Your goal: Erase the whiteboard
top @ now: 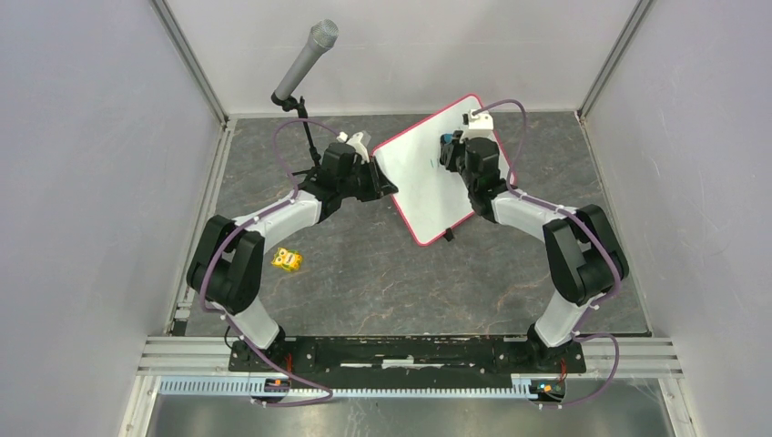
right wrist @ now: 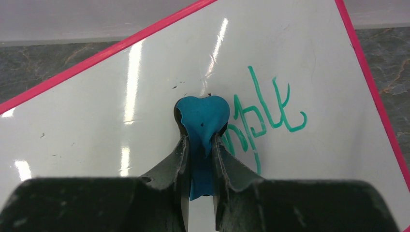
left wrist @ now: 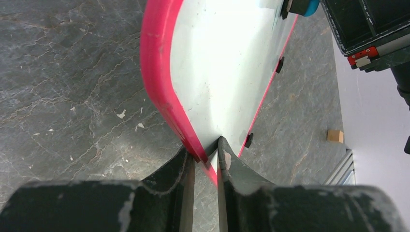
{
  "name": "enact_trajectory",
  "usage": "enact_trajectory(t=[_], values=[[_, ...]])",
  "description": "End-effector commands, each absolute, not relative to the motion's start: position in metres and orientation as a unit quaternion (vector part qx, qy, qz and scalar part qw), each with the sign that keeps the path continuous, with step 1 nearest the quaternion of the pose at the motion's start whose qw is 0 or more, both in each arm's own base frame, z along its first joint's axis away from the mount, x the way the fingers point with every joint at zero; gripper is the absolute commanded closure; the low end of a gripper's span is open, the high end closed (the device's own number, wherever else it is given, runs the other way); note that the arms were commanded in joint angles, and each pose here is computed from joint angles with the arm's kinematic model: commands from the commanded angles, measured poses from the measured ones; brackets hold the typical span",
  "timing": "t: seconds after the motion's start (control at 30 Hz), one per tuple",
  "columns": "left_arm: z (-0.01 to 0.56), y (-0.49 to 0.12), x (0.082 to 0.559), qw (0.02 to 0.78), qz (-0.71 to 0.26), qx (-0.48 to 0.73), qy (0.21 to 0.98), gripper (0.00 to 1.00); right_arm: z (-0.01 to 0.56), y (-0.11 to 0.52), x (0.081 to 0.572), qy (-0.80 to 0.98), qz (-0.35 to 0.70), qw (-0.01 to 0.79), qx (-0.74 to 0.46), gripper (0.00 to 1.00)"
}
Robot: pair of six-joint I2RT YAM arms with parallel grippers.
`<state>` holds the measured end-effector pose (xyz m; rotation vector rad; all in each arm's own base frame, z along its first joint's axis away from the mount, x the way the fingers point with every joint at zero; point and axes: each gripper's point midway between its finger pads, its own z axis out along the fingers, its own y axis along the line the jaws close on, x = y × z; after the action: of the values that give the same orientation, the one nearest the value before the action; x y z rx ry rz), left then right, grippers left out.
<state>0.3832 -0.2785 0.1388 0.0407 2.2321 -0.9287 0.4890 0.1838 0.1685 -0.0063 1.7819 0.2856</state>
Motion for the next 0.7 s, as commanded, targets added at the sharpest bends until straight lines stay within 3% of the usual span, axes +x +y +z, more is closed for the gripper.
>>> enact_trajectory(t=[0.0,0.27,0.67], values=[[0.146,-0.261,0.396,0.402,-0.296,0.047,0.865,0.92,0.137,0.224,0.461,0.806,0.146,0.571,-0.057,0.78],[0.145,-0.261,0.397,0.404,-0.292,0.045,0.866,0.93,0.152,0.286,0.433,0.778,0.175,0.589,-0.133,0.78],[0.147,-0.260,0.392,0.400,-0.284,0.044,0.870,0.98,0.074,0.140,0.459,0.853,0.082,0.513,0.057,0.78]])
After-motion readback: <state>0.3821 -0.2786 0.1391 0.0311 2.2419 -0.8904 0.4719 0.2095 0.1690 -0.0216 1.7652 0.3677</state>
